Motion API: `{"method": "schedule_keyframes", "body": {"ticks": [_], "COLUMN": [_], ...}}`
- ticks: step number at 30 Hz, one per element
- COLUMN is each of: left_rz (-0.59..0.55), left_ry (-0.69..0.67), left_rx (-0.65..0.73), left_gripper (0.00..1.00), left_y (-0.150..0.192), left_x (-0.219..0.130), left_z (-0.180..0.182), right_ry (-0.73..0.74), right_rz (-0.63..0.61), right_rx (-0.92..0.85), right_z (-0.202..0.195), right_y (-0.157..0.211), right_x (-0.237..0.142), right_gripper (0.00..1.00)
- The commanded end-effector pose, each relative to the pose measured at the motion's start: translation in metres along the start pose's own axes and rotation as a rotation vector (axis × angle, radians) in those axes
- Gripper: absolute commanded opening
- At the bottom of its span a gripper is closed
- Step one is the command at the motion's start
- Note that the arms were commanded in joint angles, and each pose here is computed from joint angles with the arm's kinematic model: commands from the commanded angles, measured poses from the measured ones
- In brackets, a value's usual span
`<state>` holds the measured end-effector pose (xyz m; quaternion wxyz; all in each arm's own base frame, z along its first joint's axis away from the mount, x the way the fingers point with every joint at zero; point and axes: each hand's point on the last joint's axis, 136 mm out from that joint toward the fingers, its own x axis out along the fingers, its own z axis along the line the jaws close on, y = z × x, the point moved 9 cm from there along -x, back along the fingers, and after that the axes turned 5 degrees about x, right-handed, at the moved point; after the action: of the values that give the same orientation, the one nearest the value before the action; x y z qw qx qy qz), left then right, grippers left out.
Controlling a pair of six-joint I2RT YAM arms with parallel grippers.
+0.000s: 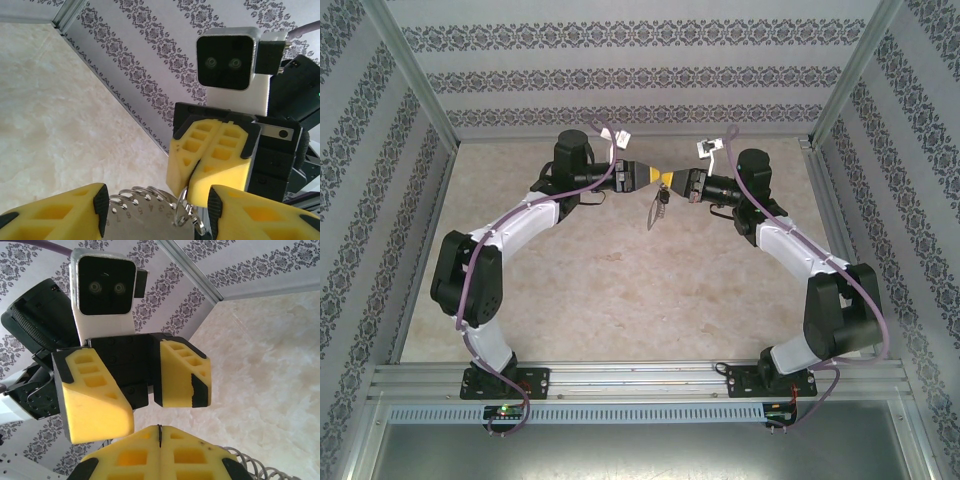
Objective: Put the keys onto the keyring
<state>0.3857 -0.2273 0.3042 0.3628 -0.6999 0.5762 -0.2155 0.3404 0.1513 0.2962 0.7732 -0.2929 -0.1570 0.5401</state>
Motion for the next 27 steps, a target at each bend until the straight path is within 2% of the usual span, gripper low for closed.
{"method": "schedule_keyframes", "body": {"ticks": [1,6,12,27], "left_rz": [-0.018,-0.014,-0.003,-0.001], "left_ry": [0.071,0.087,0.093,0.122], "left_rx": [0.051,0.051,0.043,0.044], "left_gripper": [0.54,0.47,0.45,0.32], "left_y": [-0.006,-0.006,0.000,0.005], "left_x": [0.005,0.007,0.009,0.008], "left_z": [-0.013,-0.014,-0.012,-0.014], "right_ry": [-0.057,-0.058,-0.057,-0.054], "right_rz": [-0.013,-0.013,-0.017,-0.023], "right_rx": [-0.062,-0.060,-0.061,-0.054], "right_z": [0.014,0.014,0.014,0.011], "right_y": [-0.012,-0.013,-0.014,-0.014], "right_x": [0.003,0.004,0.003,0.003], "right_gripper": [0.00,0.00,0.00,0.00]}}
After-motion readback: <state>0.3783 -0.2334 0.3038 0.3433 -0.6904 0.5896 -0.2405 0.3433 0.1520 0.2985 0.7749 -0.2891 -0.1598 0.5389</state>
